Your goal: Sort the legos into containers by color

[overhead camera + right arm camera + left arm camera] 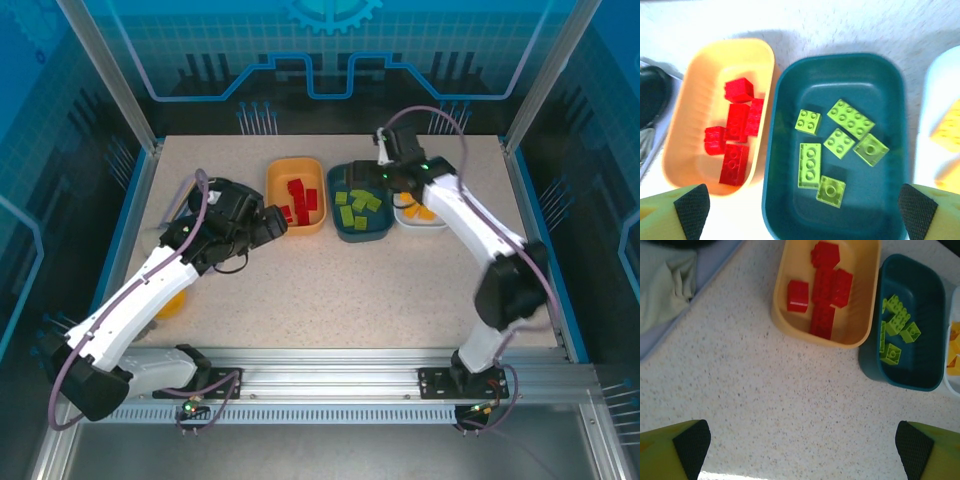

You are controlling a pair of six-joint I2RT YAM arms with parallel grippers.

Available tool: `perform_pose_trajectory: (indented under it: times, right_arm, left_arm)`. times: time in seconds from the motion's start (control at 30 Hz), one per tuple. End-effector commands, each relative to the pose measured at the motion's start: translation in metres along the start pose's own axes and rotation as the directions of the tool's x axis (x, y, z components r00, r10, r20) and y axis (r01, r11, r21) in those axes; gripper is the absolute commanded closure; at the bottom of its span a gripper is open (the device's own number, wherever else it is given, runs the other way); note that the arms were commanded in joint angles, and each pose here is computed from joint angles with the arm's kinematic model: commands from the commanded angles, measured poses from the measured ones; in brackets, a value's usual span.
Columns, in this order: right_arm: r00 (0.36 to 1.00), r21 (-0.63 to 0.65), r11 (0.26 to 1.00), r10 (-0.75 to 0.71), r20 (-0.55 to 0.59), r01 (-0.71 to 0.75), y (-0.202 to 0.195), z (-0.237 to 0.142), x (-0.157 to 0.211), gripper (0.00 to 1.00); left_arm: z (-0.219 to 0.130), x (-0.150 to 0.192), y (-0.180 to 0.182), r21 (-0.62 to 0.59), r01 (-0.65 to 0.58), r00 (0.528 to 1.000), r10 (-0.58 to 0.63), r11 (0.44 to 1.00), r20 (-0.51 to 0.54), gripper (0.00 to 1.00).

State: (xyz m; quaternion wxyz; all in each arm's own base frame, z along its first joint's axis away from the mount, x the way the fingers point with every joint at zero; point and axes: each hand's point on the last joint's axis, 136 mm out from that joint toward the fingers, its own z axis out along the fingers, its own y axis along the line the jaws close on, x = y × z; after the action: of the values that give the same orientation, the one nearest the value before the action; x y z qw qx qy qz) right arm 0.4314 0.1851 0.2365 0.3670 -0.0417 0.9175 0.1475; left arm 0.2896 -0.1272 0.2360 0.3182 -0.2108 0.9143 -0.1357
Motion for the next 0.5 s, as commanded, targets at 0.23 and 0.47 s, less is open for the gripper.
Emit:
perform_pose_trajectory:
  times: [0.23, 0.47]
  right_arm:
    - [0.972, 0.387, 0.906, 0.093, 0.215, -0.172, -0.123, -0.095, 0.022, 0.0]
    - [0.961, 0.468, 0.884, -0.114, 0.252, -0.018, -0.165, -0.068, 0.072, 0.0]
  left_arm:
    - [-0.02, -0.064, 0.065, -0.401, -0.105, 0.908, 0.252, 0.91, 0.335, 0.01]
    - [0.042, -0.044, 0.111, -0.443, -0.294, 0.854, 0.441, 0.847, 0.277, 0.01]
